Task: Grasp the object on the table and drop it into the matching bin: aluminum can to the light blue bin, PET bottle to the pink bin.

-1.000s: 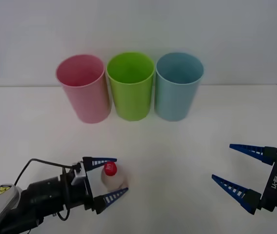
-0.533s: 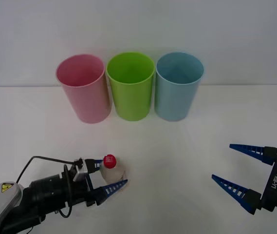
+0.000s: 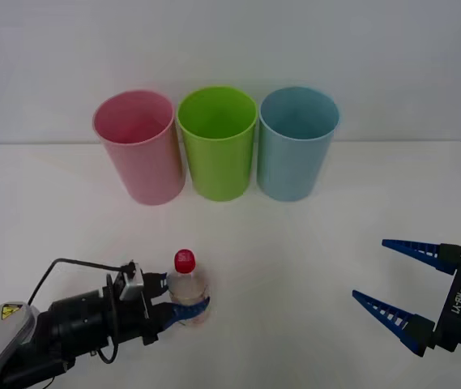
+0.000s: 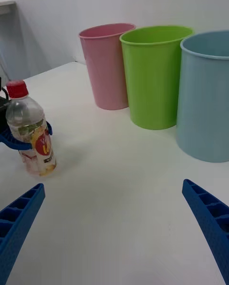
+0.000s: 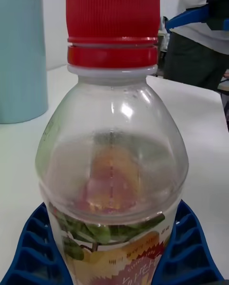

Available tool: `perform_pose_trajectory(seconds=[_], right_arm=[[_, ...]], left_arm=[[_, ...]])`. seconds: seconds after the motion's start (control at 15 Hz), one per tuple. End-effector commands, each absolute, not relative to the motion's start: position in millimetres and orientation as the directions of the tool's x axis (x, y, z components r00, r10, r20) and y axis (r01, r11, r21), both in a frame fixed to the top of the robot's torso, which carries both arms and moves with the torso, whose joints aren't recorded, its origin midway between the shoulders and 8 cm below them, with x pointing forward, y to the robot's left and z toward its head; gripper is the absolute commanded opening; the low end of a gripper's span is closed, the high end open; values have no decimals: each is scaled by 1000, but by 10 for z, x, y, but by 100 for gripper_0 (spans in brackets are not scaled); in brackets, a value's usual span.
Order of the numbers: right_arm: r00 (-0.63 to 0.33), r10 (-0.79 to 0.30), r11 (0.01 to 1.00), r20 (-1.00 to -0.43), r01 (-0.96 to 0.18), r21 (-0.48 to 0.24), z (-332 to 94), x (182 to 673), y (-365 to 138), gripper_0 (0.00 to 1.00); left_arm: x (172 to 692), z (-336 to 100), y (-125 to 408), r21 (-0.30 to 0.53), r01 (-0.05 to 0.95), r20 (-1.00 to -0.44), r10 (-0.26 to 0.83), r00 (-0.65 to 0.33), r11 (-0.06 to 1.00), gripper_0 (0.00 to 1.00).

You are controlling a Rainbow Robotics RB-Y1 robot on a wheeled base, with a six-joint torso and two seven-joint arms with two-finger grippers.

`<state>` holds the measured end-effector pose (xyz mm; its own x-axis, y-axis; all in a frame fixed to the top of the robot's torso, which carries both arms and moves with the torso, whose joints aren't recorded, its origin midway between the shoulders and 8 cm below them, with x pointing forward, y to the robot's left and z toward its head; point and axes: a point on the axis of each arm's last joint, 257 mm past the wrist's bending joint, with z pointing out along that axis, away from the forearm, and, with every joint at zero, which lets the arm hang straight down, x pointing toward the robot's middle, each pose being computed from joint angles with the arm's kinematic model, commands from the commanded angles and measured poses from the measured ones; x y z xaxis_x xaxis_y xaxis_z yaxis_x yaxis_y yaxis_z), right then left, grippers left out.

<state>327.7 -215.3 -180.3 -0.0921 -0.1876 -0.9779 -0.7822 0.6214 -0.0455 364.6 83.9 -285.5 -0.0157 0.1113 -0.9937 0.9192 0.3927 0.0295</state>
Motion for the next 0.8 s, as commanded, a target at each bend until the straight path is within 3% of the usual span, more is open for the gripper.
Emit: perform_pose_trajectory(seconds=[0.07, 0.2, 0.27, 0.8], right_arm=[[-92, -188, 621, -978, -782, -46, -1803, 3277, -2153, 100], [-92, -188, 621, -978, -782, -46, -1803, 3277, -2153, 100], [-92, -188, 621, -978, -782, -46, -1803, 3277, -2153, 100], [-92, -188, 621, -978, -782, -46, -1803, 3277, -2153, 100]], left_arm=[[3651, -2807, 847, 11, 918, -996, 89, -27, 396, 10], [3680, -2600, 837, -23, 914, -999, 14, -32, 405, 3], [3734, -2424, 846, -1, 911, -1000, 0, -1, 413, 1], [4181, -1057, 1495, 69, 840, -996, -9, 87, 539, 1]])
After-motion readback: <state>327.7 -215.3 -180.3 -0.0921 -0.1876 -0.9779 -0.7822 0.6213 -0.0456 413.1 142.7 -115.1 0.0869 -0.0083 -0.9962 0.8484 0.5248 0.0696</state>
